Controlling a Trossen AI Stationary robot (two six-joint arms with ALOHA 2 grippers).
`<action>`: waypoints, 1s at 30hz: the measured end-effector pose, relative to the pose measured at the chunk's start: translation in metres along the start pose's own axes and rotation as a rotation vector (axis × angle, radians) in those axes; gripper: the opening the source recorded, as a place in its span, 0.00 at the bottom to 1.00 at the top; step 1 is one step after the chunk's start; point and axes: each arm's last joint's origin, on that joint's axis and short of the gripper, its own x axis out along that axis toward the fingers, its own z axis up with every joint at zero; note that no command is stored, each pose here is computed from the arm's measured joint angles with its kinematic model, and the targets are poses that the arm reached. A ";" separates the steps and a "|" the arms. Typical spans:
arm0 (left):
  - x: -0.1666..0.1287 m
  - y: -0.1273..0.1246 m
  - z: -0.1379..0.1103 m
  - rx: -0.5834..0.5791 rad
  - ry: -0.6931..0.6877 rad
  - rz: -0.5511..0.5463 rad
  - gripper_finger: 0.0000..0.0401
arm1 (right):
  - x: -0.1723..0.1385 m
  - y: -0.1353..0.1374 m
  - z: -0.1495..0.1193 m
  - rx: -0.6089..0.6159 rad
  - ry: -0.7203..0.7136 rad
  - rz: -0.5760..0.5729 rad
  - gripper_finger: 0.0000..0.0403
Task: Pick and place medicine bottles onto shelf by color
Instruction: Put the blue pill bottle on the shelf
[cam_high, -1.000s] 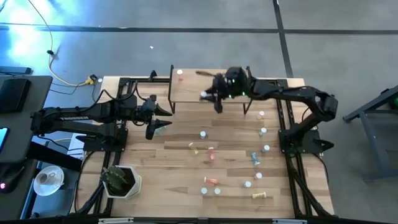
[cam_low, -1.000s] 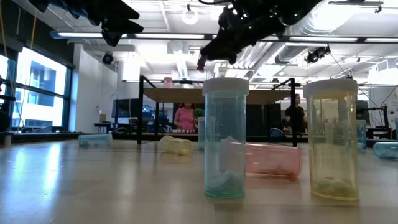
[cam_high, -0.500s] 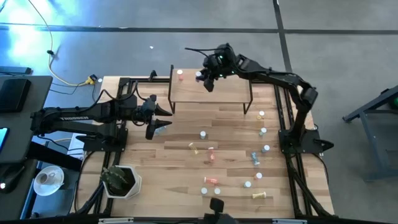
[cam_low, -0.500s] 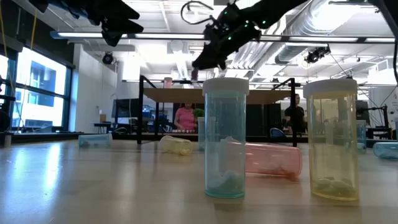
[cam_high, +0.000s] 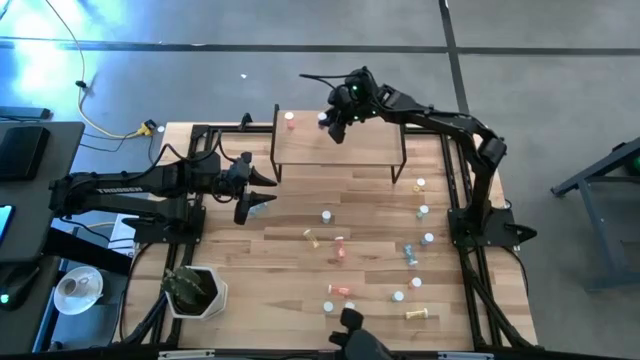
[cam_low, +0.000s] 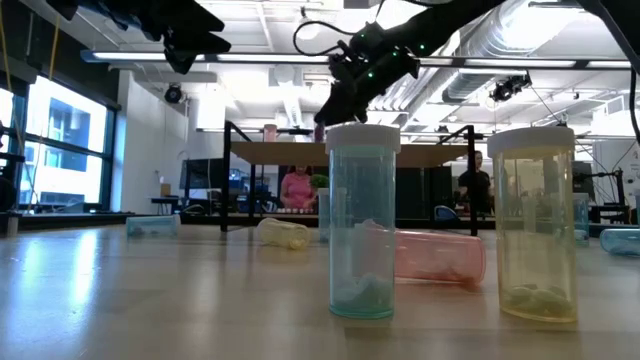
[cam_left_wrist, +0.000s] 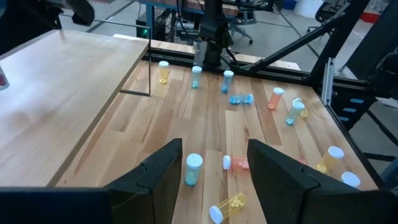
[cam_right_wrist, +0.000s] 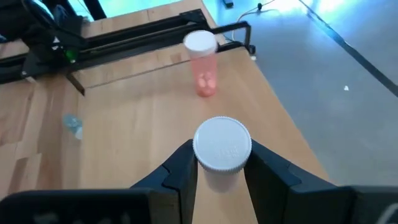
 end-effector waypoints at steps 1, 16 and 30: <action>0.000 0.000 0.000 0.000 0.000 0.000 0.43 | 0.000 0.000 0.000 -0.011 -0.001 -0.001 0.26; 0.000 0.002 0.000 -0.008 -0.005 0.053 0.43 | 0.013 -0.004 -0.008 -0.093 0.024 0.002 0.26; 0.000 0.002 0.000 -0.008 -0.005 0.052 0.43 | 0.013 -0.003 -0.010 -0.085 0.048 0.001 0.26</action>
